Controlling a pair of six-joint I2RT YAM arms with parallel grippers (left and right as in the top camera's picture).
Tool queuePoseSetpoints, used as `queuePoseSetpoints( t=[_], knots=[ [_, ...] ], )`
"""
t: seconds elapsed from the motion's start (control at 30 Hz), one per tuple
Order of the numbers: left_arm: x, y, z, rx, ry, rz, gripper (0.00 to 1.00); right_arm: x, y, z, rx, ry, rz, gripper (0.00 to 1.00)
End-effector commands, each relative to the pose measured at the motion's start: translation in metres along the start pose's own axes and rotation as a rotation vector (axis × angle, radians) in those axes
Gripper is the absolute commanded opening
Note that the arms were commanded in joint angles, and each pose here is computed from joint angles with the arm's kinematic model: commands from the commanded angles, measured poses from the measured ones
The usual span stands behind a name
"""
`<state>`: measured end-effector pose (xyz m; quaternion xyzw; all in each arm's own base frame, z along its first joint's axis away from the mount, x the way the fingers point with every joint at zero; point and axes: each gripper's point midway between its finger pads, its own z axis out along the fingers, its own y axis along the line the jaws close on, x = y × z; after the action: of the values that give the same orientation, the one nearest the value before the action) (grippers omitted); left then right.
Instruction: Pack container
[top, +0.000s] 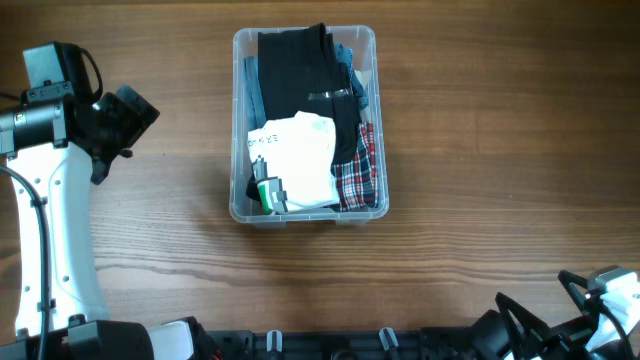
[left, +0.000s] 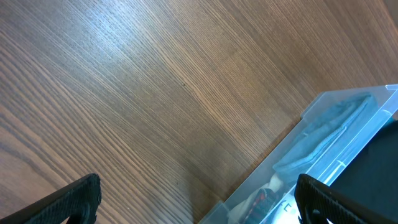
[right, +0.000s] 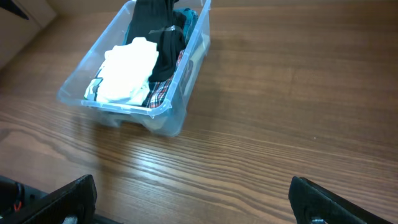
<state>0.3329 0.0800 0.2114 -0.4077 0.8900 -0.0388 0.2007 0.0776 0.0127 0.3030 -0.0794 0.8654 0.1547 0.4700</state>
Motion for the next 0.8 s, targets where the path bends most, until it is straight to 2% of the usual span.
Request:
queuePoseSetpoints(
  t=[0.0, 0.13, 0.2, 0.43, 0.77],
  knots=[
    [-0.003, 0.0, -0.003, 0.006, -0.011, -0.005, 1.0, -0.015, 0.004, -0.002, -0.018, -0.068, 0.02, 1.0],
    [-0.003, 0.0, -0.003, 0.006, -0.01, -0.005, 1.0, -0.052, 0.012, -0.004, -0.044, -0.222, 0.059, 1.0],
    [-0.003, 0.0, -0.003, 0.006, -0.011, -0.005, 1.0, -0.058, 0.015, -0.001, -0.052, -0.242, 0.064, 1.0],
    [-0.003, 0.0, -0.003, 0.006, -0.01, -0.005, 1.0, -0.066, 0.018, 0.035, -0.018, -0.285, 0.077, 1.0],
    [-0.003, 0.0, -0.003, 0.006, -0.011, -0.005, 1.0, -0.052, 0.033, 0.125, -0.014, -0.339, 0.013, 1.0]
  ],
)
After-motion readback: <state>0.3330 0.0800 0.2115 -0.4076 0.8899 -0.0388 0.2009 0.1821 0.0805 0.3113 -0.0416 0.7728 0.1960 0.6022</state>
